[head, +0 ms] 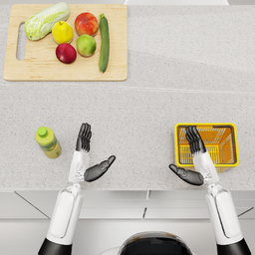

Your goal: Pick up the green tea and place it into the yellow basket

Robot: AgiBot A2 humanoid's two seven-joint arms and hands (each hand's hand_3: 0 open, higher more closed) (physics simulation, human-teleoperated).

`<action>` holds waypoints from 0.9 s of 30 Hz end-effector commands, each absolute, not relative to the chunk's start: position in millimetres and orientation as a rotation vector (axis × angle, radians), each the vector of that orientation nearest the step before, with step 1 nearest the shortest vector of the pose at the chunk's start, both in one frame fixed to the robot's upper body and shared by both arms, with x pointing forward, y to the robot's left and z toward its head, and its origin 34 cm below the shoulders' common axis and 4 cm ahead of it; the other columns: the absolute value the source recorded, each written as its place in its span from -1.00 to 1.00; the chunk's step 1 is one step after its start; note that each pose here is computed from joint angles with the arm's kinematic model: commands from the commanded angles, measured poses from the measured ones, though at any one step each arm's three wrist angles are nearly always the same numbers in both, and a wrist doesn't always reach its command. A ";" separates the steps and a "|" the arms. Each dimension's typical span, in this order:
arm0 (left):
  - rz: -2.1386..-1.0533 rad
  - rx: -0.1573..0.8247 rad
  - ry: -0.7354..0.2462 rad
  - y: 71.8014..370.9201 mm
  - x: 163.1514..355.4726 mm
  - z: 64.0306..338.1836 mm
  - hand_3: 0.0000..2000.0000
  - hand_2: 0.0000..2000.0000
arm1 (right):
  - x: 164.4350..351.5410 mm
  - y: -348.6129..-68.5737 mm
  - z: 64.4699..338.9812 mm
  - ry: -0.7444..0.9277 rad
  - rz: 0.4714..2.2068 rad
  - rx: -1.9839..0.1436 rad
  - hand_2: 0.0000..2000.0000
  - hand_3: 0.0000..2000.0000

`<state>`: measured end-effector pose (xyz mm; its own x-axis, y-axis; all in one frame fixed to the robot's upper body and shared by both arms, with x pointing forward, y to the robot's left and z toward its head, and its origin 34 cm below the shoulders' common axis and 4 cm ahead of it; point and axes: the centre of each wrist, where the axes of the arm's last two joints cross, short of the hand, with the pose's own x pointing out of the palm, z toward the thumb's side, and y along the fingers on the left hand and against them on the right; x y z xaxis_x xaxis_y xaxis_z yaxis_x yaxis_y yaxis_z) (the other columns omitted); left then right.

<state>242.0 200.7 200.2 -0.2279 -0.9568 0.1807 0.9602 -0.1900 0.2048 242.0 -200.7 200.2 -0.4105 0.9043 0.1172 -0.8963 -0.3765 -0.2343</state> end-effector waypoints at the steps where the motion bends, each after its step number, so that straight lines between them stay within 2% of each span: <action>1: -1.773 -0.014 -0.317 200.7 242.0 200.2 -1.00 -1.00 | 242.0 -200.7 200.2 -0.312 1.969 -0.036 -1.00 -1.00; 12: -1.773 -0.014 -0.317 200.7 242.0 200.2 -1.00 -1.00 | 242.0 -200.7 200.2 -0.312 1.969 -0.036 -1.00 -1.00; 13: -1.794 -0.034 -0.294 194.8 242.6 194.0 -1.00 -1.00 | 242.6 -194.8 194.0 -0.291 1.991 -0.014 -1.00 -1.00; 15: -1.797 0.047 -0.398 201.7 245.2 208.3 -1.00 -1.00 | 245.4 -199.6 216.3 -0.429 1.902 -0.095 -1.00 -1.00; 18: -1.727 0.114 -0.482 222.5 253.1 221.5 -1.00 -1.00 | 252.5 -221.5 236.7 -0.534 1.763 -0.169 -1.00 -1.00; 23: -1.494 0.355 -0.378 272.5 255.8 236.1 -1.00 -1.00 | 253.7 -253.3 246.2 -0.419 1.563 -0.389 -1.00 -1.00; 27: -1.290 0.447 -0.248 314.0 248.6 233.0 -1.00 -1.00 | 255.6 -262.3 247.3 -0.340 1.488 -0.475 -1.00 -1.00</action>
<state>254.2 288.0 227.8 0.1794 -0.9764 -0.1202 0.8932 0.1105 0.4358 255.1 -253.8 241.0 0.0357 0.9953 -0.0901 -0.8766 -0.0121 -0.4810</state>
